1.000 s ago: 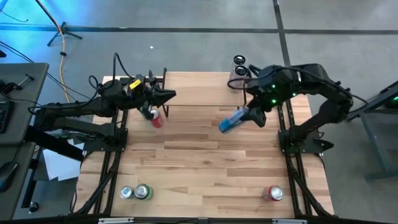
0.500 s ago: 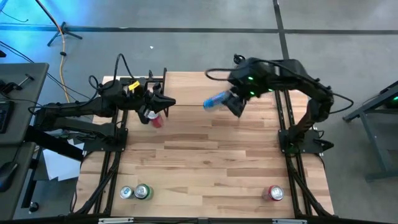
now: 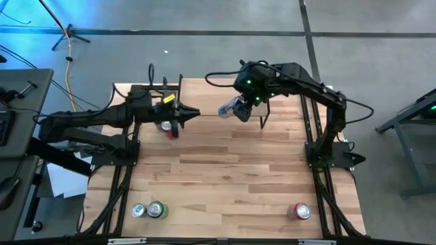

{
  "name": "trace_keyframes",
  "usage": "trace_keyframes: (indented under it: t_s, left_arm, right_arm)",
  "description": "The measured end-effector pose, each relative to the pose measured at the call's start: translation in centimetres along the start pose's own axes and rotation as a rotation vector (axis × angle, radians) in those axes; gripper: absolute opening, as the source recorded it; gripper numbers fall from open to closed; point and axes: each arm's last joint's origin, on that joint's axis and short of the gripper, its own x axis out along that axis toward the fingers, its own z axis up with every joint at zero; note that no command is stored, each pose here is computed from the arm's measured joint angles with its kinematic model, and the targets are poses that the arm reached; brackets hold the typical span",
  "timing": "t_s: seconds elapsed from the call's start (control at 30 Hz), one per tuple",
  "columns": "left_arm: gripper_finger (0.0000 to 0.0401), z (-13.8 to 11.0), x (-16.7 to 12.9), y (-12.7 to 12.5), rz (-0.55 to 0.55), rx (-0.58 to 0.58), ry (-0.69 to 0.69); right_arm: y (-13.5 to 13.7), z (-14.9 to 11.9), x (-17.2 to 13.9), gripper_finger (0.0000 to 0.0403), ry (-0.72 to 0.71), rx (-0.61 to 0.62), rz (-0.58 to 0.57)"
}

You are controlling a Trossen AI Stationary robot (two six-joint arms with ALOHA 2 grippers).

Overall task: Place canned beverage on shelf
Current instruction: Put the top blue soda can on the shelf

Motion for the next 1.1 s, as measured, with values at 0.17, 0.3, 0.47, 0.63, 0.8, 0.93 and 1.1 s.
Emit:
trace_keyframes:
  t_s: [0.17, 0.3, 0.47, 0.63, 0.8, 0.93, 1.1]
  left_arm:
    - [0.0082, 0.1, 1.0, 0.5, 0.036, 0.098, 0.061]
    - [0.0164, 1.1, 2.2, 0.7, 0.052, 0.186, 0.101]
    - [0.0269, 2.4, 4.1, 0.8, 0.075, 0.215, 0.168]
    - [0.0342, 3.1, 6.0, 1.3, 0.105, 0.207, 0.259]
    - [0.0366, 3.3, 7.8, 1.2, 0.054, 0.197, 0.297]
    - [0.0366, 2.9, 9.3, 1.2, -0.038, 0.181, 0.333]
    - [0.0365, 2.2, 10.9, 1.6, -0.006, 0.233, 0.345]
  right_arm:
    - [0.0, 0.0, -0.2, 0.0226, -0.008, 0.001, 0.011]
    - [0.0, 0.0, -0.2, 0.0226, -0.005, 0.001, 0.02]
    - [0.1, 0.0, -0.2, 0.0226, -0.005, 0.0, 0.021]
    - [0.1, 0.0, -0.2, 0.0226, -0.005, 0.0, 0.022]
    - [0.1, 0.0, -0.2, 0.0226, -0.005, 0.0, 0.022]
    - [0.1, 0.0, -0.2, 0.0226, -0.005, -0.009, 0.022]
    - [0.1, 0.0, -0.2, 0.0226, -0.004, -0.015, 0.029]
